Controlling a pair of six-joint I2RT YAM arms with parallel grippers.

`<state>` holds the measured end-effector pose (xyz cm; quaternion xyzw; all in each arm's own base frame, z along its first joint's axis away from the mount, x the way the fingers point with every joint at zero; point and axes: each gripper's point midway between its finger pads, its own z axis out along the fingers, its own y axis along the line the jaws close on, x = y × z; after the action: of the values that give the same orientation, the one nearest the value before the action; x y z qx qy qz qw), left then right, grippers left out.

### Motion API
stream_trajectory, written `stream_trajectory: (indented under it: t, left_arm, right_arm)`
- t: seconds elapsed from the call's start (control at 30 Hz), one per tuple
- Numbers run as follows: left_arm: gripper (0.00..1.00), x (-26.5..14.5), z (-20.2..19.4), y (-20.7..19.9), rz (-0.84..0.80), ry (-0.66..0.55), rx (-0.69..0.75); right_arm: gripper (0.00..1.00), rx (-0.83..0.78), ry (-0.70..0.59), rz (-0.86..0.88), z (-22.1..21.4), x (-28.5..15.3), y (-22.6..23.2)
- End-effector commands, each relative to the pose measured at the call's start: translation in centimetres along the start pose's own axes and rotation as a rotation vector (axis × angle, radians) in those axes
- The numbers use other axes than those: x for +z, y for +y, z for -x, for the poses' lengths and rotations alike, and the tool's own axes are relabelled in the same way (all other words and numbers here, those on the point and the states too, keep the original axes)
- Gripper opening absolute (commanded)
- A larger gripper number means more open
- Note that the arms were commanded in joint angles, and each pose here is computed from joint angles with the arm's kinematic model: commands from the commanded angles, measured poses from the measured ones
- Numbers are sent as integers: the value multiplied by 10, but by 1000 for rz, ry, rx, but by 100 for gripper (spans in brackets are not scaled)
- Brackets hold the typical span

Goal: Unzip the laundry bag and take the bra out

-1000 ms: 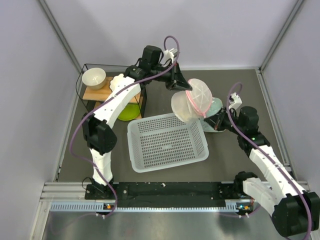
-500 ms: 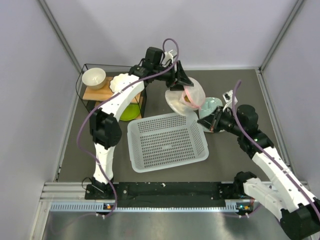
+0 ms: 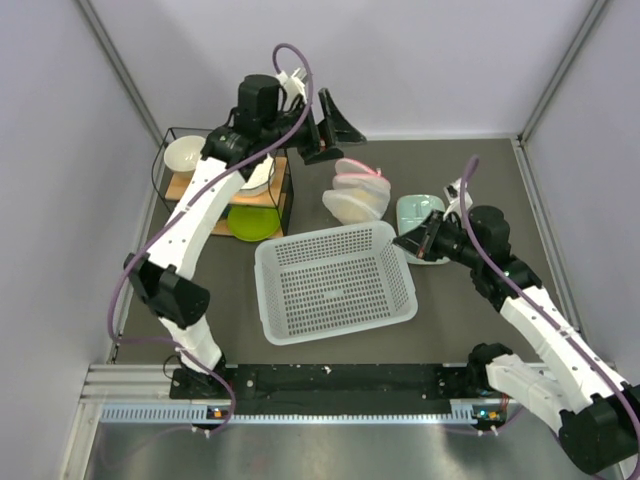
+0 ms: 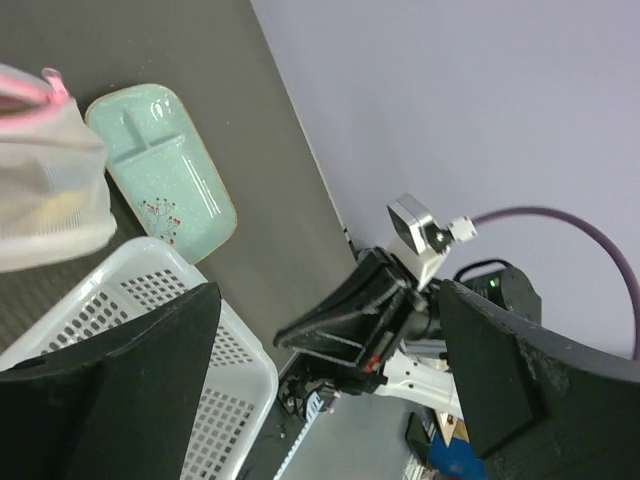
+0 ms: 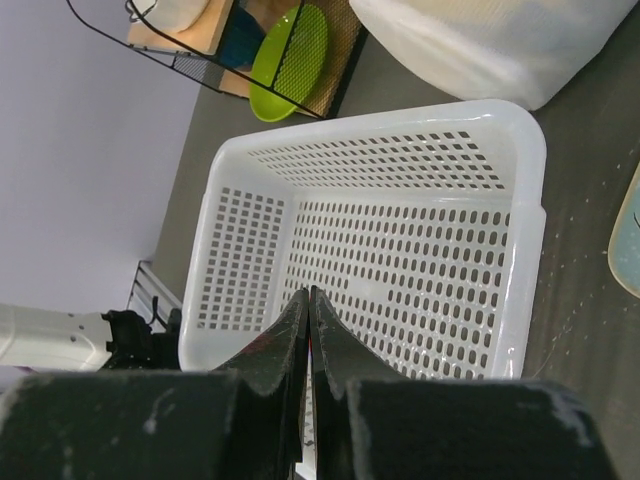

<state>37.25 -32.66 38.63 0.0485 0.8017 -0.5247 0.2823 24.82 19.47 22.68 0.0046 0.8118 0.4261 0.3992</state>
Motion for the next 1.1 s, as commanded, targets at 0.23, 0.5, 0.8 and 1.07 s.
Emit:
stream_trajectory:
  t: [0.23,0.5,0.8,1.07]
  left_arm:
    - [93,11,-21,20,23,11,-12]
    - [89,68,20,90,293,-69,69]
    - [84,91,14,145,452,-68,50]
    - [88,116,2,160,482,-103,-127]
  right_arm:
    - [0,-42,-70,-77,27,9,-10]
    - [61,1,-74,-197,63,7,-36]
    - [69,8,-118,-270,61,-12,-47]
    - [70,27,-86,-286,43,-14,-56]
